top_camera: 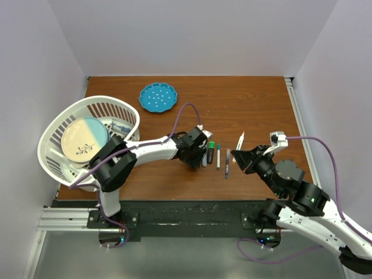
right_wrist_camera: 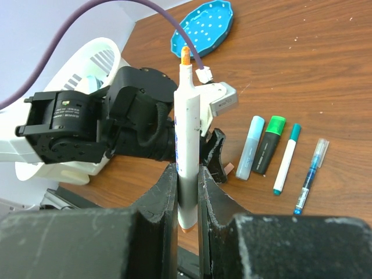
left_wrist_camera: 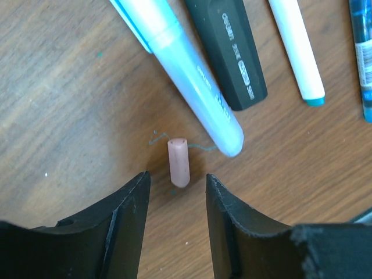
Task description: Insert the pens into the pen caps
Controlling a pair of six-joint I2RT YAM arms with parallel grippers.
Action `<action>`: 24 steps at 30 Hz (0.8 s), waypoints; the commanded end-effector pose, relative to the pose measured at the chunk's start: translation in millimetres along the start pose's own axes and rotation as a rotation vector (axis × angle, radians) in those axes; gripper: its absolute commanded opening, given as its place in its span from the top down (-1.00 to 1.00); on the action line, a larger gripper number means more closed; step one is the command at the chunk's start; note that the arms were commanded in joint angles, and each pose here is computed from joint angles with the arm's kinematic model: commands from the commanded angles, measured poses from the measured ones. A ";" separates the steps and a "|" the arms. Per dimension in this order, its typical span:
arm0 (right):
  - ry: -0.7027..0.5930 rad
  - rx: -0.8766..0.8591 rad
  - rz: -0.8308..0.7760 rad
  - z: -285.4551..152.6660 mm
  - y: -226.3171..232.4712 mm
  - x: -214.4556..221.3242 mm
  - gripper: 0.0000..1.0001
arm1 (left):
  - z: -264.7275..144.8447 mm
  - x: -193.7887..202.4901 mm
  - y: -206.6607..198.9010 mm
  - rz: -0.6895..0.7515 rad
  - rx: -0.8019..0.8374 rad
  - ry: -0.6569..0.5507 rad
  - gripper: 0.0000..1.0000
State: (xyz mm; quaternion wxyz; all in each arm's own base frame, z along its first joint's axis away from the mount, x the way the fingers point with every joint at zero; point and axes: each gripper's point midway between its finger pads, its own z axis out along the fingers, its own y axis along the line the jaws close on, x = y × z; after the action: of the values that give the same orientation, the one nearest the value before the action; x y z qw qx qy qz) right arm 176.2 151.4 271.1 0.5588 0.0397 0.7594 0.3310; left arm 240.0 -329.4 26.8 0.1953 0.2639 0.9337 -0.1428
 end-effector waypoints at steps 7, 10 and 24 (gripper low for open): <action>-0.039 0.019 0.005 -4.5 -3.8 -11.1 1.00 | 9.9 -10.6 2.6 0.059 -0.117 0.010 0.16; -0.047 0.036 -0.005 -8.0 -7.6 -14.9 1.00 | 10.7 -3.0 3.5 0.069 -0.160 0.030 0.18; -0.072 0.035 -0.003 -17.0 -11.7 -21.6 1.00 | 32.7 19.8 6.2 0.031 -0.206 0.106 0.40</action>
State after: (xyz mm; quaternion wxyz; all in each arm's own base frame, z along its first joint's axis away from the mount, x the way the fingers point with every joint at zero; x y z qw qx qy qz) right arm 171.9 136.3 268.2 0.5663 0.0433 0.7598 0.3163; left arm 246.9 -331.5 16.7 0.2016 0.2672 0.9410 -0.0492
